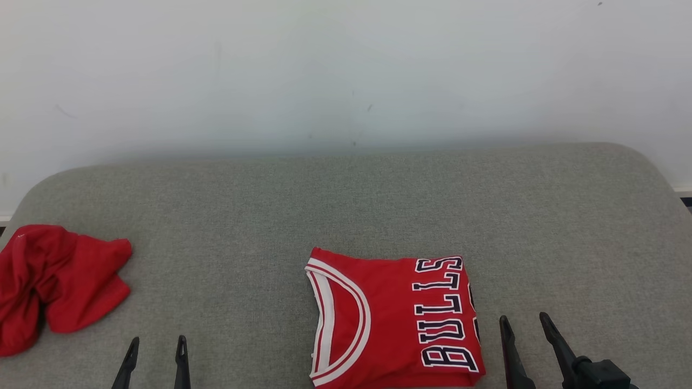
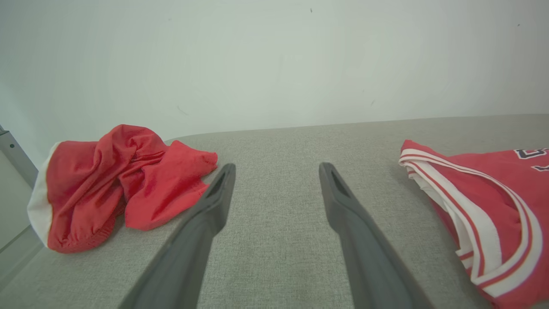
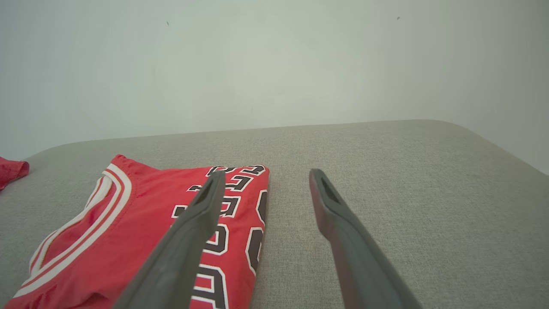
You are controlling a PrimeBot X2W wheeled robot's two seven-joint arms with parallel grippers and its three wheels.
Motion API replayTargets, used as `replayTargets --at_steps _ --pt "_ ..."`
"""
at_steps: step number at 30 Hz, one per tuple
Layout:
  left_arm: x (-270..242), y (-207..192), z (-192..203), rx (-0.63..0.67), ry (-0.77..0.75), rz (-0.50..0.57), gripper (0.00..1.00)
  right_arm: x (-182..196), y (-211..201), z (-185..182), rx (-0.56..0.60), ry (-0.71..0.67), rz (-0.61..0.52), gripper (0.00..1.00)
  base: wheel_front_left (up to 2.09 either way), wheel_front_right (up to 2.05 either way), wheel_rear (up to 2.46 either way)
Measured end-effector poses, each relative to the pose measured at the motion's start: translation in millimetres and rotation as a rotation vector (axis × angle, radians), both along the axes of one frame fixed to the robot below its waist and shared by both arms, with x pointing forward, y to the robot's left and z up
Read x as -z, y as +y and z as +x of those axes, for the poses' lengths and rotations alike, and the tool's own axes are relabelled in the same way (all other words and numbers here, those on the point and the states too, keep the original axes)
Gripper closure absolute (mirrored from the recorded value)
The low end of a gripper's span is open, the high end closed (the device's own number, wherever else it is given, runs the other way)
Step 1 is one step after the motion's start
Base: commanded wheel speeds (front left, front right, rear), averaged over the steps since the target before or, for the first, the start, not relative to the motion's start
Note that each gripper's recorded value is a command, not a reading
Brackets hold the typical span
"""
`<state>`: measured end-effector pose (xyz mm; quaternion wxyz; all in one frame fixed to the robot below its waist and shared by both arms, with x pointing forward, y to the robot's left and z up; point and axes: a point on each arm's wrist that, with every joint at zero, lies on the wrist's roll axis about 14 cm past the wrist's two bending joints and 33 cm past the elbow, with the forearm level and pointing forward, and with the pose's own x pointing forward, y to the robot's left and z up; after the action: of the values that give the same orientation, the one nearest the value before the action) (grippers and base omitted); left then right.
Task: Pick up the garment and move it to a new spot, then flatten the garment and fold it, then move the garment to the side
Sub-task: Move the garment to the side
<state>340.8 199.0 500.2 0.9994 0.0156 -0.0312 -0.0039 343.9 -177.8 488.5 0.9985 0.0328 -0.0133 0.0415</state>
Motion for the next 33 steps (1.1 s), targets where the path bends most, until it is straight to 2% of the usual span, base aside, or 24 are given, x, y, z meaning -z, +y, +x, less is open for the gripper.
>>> replayTargets --at_steps 25,33 --pt "7 6 -5 -0.028 0.022 -0.004 0.0 8 2 0 -0.003 0.027 -0.003 0.0 0.0 0.0 0.0" --pt "8 7 -8 -0.033 0.023 -0.007 0.0 5 8 18 -0.03 0.023 -0.023 0.0 0.0 0.0 0.0"
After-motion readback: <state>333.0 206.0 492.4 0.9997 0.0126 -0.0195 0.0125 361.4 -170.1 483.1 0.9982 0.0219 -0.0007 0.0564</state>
